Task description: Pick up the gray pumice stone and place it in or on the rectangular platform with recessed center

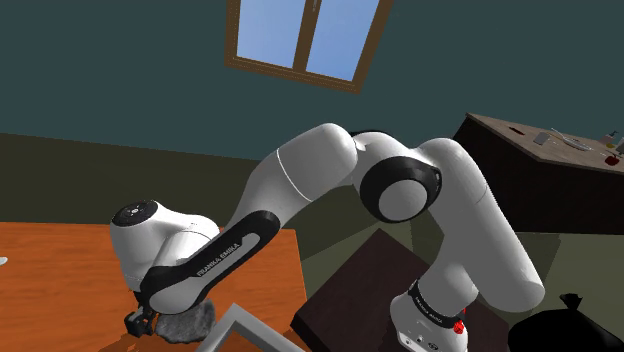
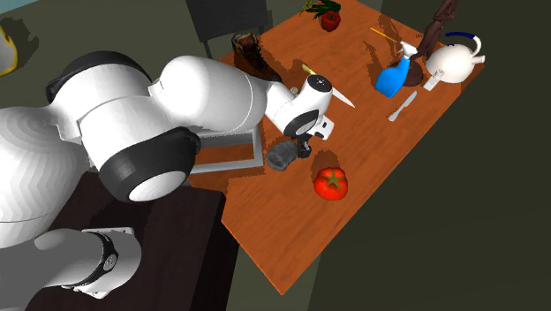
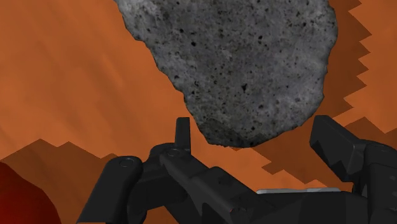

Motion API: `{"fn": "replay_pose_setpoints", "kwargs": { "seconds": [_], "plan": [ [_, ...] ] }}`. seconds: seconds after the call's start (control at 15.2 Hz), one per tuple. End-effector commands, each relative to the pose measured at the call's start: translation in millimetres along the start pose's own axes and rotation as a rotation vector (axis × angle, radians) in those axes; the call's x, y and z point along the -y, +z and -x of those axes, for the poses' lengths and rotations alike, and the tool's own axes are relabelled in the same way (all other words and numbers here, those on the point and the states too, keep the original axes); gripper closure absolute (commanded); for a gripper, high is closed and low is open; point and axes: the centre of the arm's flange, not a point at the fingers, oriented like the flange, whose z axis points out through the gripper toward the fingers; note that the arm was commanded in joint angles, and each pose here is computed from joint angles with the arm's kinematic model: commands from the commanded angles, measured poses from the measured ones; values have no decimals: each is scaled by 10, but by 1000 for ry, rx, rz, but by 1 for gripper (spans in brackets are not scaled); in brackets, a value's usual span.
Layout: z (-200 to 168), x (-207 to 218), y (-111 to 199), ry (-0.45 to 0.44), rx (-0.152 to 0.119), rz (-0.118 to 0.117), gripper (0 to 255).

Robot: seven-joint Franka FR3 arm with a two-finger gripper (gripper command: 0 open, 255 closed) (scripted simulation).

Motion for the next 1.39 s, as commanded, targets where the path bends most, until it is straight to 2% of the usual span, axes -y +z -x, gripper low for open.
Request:
{"fn": "replay_pose_setpoints", "kwargs": {
  "seconds": [0.0,1.32],
  "plan": [
    [5,2,6,0,2,0,255],
    [95,39,-1046,0,2,0,255]
  ]
}}
